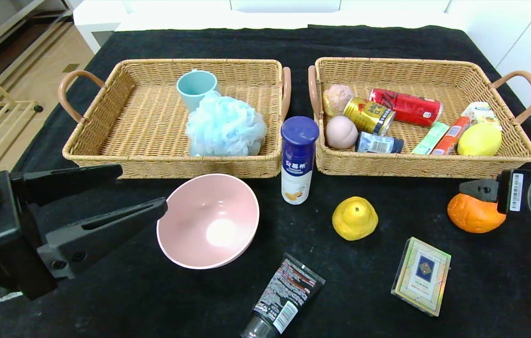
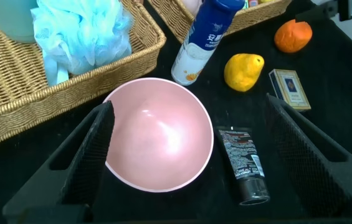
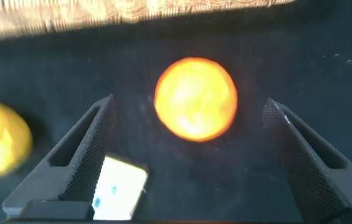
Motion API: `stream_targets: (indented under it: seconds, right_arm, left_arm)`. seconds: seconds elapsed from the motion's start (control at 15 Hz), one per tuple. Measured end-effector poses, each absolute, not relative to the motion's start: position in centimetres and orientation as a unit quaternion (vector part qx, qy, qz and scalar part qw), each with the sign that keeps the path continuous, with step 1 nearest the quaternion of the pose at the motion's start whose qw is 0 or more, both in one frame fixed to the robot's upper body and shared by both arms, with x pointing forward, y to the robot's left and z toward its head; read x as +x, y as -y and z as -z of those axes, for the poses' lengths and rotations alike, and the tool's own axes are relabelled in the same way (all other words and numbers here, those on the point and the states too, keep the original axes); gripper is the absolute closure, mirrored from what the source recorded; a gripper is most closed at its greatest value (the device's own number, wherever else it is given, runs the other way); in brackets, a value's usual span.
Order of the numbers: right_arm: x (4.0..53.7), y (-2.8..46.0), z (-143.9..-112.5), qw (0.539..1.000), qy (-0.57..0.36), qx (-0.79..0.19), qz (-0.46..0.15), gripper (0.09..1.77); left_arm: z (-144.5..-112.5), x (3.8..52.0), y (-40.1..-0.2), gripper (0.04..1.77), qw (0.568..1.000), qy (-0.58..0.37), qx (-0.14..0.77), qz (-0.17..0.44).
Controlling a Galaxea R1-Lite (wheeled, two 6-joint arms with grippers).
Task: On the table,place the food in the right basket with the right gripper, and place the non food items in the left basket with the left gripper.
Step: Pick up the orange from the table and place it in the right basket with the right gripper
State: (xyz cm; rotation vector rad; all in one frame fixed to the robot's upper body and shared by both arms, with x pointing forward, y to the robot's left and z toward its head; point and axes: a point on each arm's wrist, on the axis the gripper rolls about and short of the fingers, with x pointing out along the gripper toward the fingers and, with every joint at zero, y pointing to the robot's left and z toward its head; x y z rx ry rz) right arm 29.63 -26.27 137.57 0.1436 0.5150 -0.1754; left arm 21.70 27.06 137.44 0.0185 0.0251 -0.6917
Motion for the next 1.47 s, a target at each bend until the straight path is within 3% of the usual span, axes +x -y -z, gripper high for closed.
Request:
stream_targets:
  seconds: [0.27,0.53,1.47]
  right_arm:
    - [30.4,26.5,-137.9,0.941,-0.312,0.106,0.07,0.15]
    - [31.7,27.5,-138.1,0.935,-0.317,0.132,0.091,0.15]
    - [35.7,28.5,-135.1,0.917,-0.354,0.144,0.111,0.15]
  left_arm:
    - [-137.6,21.3,-27.2,0.09,0.941,-0.007,0.009,0.339]
    - [-137.8,21.0,-27.4,0.09,0.941,-0.001,0.009,0.339]
    - [-138.0,20.6,-27.6,0.09,0.941,0.01,0.012,0.338]
